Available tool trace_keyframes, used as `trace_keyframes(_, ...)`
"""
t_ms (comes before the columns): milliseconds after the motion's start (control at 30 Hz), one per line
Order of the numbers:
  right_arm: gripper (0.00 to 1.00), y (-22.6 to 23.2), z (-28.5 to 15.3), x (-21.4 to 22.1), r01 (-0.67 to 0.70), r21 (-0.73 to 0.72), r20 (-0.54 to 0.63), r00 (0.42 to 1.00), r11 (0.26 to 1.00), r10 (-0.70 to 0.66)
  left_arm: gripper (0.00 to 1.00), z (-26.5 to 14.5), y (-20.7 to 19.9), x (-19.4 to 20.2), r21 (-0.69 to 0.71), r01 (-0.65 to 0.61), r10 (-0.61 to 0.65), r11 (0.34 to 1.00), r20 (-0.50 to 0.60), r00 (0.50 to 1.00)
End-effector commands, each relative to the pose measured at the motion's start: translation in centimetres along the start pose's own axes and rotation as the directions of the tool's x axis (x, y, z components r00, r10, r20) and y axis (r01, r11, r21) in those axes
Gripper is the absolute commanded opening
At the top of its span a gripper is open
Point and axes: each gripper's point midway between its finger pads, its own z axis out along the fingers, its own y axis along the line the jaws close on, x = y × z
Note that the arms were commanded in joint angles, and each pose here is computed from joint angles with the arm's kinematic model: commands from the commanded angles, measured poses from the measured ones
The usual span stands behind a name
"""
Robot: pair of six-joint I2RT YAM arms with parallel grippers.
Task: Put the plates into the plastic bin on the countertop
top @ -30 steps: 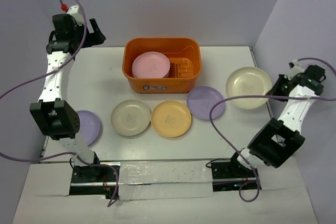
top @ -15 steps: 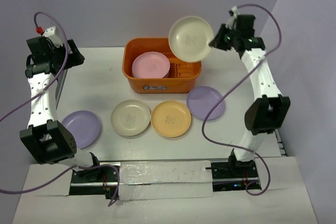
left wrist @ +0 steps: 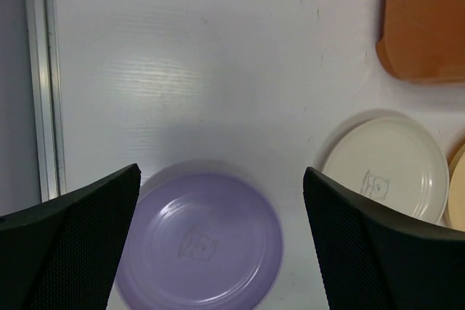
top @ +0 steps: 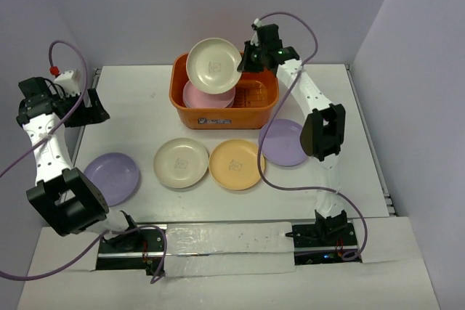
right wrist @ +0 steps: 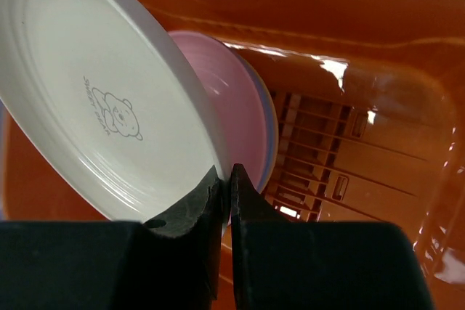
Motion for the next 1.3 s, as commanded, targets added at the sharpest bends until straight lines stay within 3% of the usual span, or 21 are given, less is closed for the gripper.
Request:
trace_keyframes(0,0.0,0.2,1.1,-0.2,-0.002,0.006,0.021,1.0,1.0,0.002,0.97,0.2,-0.9,2.2,0.128,-0.047,0.057,0.991,-0.072,0.996)
trace_keyframes(133,0.01,0.4,2.6,1.3,0.003,-0.01,-0.016,1.0,1.0,-0.003,0.97,1.2,0.4,3.4,0.095,-0.049,0.058,0.994,-0.094,0.994)
trace_keyframes(233,0.27,0.4,3.3,2.4,0.008,-0.01,-0.043,0.999,1.0,-0.009,0.92,2.6,1.7,3.3,0.091,-0.09,0.1,0.992,-0.113,0.989)
trace_keyframes(267,0.43,0.3,3.4,2.6,0.009,-0.011,-0.049,0.999,1.0,-0.009,0.9,3.0,1.8,3.6,0.115,-0.102,0.118,0.988,-0.137,0.984)
trace_keyframes(367,0.67,0.8,3.2,2.8,0.011,-0.025,-0.054,0.998,1.0,-0.013,0.84,4.1,1.9,5.2,0.226,-0.138,0.19,0.964,-0.224,0.956)
trace_keyframes(400,0.8,1.2,2.9,2.6,0.016,-0.035,-0.05,0.999,0.999,-0.018,0.83,4.8,2.2,6.1,0.273,-0.165,0.236,0.948,-0.253,0.938)
trace_keyframes(500,0.94,2.1,2.2,2.1,0.031,-0.052,-0.037,0.999,0.998,-0.033,0.82,5.0,2.4,7.0,0.346,-0.21,0.313,0.915,-0.276,0.909)
trace_keyframes(667,0.99,3.9,-0.6,0.2,0.067,-0.085,0.015,0.998,0.994,-0.066,0.83,6.0,3.7,7.9,0.46,-0.32,0.477,0.828,-0.278,0.834)
trace_keyframes(900,1.0,4.8,-5.8,-2.6,0.18,-0.062,0.109,0.979,0.982,-0.173,0.8,7.1,4.9,10.6,0.59,-0.36,0.61,0.723,-0.299,0.734)
trace_keyframes(1267,1.0,0.1,-11.6,-2.1,0.239,0.046,0.094,0.966,0.97,-0.242,0.76,7.3,6.6,16.0,0.695,-0.354,0.729,0.625,-0.36,0.582)
